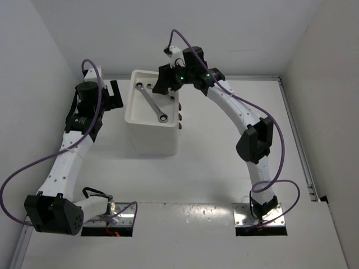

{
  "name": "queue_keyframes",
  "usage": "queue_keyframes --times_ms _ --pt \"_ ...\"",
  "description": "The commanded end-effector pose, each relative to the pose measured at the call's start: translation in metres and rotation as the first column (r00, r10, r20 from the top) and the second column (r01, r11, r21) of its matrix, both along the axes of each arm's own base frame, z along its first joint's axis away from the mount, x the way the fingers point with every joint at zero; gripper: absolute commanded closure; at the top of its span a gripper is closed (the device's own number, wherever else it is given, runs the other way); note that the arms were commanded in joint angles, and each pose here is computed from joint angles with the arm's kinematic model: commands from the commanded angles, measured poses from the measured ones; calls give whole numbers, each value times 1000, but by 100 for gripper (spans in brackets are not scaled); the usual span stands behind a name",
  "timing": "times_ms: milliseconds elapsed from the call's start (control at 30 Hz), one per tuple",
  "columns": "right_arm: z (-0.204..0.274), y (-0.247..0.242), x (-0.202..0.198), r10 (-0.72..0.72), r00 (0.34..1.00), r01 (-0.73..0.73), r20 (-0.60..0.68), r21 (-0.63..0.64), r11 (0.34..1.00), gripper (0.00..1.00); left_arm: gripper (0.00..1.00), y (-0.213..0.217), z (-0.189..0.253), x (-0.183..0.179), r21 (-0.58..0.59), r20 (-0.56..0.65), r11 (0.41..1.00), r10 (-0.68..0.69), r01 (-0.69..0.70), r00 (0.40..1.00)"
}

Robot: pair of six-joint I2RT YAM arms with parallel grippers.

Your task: Sort the tools into containers

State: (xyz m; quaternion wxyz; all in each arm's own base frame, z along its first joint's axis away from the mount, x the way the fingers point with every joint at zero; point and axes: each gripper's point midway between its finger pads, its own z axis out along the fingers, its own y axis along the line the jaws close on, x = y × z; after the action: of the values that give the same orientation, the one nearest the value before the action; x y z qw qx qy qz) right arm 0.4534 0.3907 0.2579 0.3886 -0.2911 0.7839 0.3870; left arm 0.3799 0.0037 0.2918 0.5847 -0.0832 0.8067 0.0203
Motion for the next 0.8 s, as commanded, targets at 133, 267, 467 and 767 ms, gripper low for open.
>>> queue_keyframes --times_ms 133,267,467,767 --pt "130 -112 4 -169 943 163 287 43 986 18 1 10 11 7 105 -20 994 -12 14 1000" --pt "75 -224 -4 -328 922 354 205 -106 929 18 1 10 -22 -3 133 -92 989 -48 60 995" --pt "-44 -355 -64 -515 848 529 127 -283 800 18 1 16 -65 -17 143 -181 985 -71 97 981" --pt "-118 -412 -118 -596 796 591 106 -349 727 18 1 39 -113 -18 144 -242 986 -44 81 969"
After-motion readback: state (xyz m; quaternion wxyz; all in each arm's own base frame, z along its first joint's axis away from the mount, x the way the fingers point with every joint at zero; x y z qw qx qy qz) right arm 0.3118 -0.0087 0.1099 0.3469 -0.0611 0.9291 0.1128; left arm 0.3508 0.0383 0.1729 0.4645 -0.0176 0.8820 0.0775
